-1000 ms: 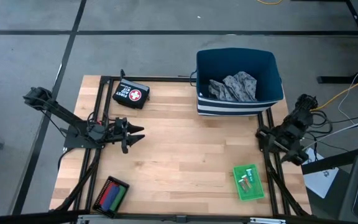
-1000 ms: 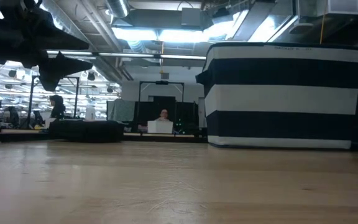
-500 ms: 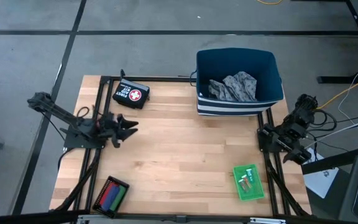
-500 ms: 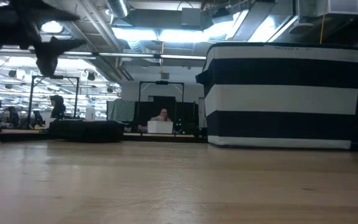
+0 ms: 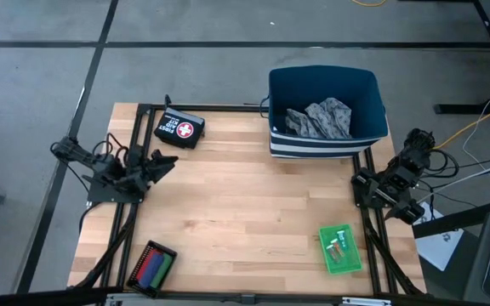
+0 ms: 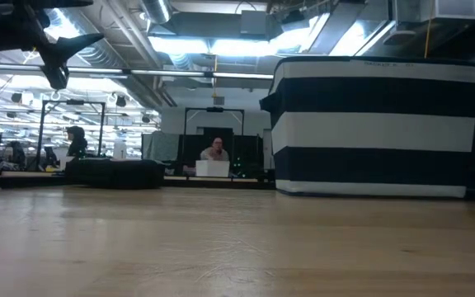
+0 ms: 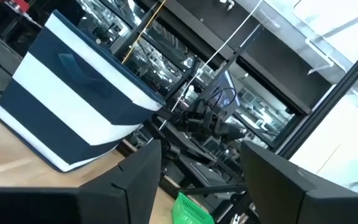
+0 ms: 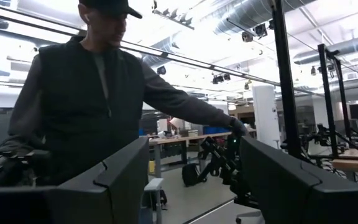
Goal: Pick & place medical supplies in basket/bin
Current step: Return to Home Position
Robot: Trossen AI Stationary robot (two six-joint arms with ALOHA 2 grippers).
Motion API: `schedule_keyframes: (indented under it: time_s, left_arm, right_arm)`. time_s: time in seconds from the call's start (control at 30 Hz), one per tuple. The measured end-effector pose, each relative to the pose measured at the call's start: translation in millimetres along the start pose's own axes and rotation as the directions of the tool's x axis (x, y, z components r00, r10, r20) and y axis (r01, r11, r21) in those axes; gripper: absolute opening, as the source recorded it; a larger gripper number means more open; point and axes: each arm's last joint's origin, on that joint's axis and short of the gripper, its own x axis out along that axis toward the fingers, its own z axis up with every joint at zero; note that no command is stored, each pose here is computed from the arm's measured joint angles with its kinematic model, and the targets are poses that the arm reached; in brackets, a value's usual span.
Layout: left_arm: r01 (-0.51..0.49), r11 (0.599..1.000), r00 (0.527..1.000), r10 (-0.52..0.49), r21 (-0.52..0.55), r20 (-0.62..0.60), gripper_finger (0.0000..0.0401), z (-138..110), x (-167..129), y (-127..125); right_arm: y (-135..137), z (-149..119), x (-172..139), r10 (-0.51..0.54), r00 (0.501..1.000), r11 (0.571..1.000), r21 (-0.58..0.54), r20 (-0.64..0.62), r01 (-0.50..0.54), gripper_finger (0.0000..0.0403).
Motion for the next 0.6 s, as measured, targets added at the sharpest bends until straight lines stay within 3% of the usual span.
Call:
schedule_keyframes:
  time_s: [0.17,0.33,0.6]
  left_arm:
    - [-0.007,1.0,1.0,0.007,0.01,-0.012,0.0215,-1.4,0.0,0.8]
    - [-0.086,0.982,0.979,0.115,0.168,-0.17,0.0216,-19.5,-2.5,13.1]
    - [-0.081,0.967,0.969,0.133,0.241,-0.208,0.0215,-24.1,-2.1,14.9]
  right_arm:
    - [-1.6,-3.8,-0.1,-0.046,0.998,0.999,0.006,-0.037,0.046,0.0254]
    - [-6.8,-19.1,-2.2,-0.19,0.967,0.979,0.043,-0.17,0.2,0.0254]
    - [-12.8,-59.8,-6.9,-0.267,0.94,0.955,0.073,-0.211,0.288,0.0254]
